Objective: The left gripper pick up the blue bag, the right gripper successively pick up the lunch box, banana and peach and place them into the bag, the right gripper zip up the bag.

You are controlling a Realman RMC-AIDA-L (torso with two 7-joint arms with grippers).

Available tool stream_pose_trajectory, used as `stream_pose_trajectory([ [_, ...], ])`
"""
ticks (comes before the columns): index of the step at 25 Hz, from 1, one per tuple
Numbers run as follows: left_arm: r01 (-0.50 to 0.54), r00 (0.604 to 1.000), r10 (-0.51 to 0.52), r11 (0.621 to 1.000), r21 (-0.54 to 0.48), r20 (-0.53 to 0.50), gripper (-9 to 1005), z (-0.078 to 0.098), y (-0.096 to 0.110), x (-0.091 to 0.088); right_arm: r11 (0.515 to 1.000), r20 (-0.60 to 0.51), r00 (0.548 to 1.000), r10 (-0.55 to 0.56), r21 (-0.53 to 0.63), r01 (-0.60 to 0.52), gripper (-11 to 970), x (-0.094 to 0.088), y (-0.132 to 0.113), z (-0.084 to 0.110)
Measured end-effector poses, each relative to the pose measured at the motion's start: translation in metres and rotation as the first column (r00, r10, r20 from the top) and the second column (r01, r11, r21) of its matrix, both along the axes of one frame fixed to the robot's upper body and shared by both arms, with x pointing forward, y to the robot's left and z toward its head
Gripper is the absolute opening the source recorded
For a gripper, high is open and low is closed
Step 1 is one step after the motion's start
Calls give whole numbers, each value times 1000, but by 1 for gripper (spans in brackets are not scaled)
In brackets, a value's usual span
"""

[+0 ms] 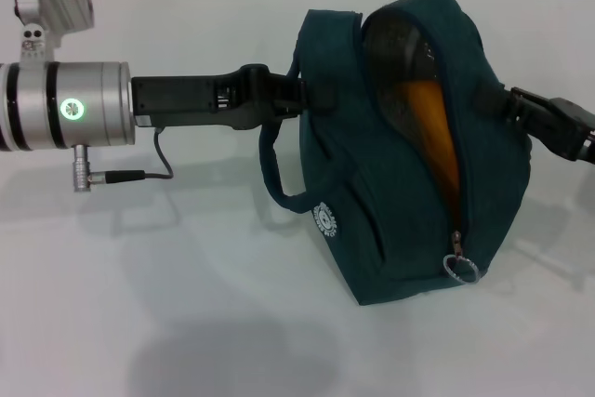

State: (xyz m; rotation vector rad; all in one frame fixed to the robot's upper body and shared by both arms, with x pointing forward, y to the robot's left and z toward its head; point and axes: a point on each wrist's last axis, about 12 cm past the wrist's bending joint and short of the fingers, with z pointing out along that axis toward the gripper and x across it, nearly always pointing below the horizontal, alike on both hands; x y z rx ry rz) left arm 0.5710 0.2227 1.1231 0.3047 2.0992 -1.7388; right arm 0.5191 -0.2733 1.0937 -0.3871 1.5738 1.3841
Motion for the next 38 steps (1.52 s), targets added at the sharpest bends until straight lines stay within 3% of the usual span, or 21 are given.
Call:
stream_pose_trajectory([
  [4, -4, 1000, 4, 1000, -2, -5, 36, -2, 1, -1, 1000, 10, 1000, -3, 6, 2, 70, -3, -1, -2],
  [10, -7, 1000, 7, 1000, -3, -8, 37, -3, 2, -2, 1000, 28, 1000, 1, 16, -1, 293, -11, -5, -3],
  [15, -4, 1000, 4, 1000, -2, -8, 37, -3, 2, -3, 1000, 88, 996, -18, 21, 16, 534, -22, -17, -2],
  [18, -2, 1000, 2, 1000, -1, -9, 37, -3, 2, -3, 1000, 197, 980, -29, -7, 31, 769, -37, -25, -4],
  [25, 2, 1000, -2, 1000, 4, -9, 36, -3, 1, -3, 997, 355, 934, 29, -83, 0, 850, -70, -27, -15],
  [29, 4, 1000, -4, 1000, 5, -8, 36, -3, 1, -3, 992, 379, 923, 72, -122, -27, 836, -90, -24, -29],
  [33, 4, 1000, -4, 1000, 5, -7, 36, -3, 0, -2, 993, 371, 928, 36, -118, 8, 821, -108, -24, -43],
  [38, 9, 1000, -9, 1000, 3, -4, 36, -2, -2, -2, 986, 348, 937, 15, -158, 43, 803, -117, -25, -54],
])
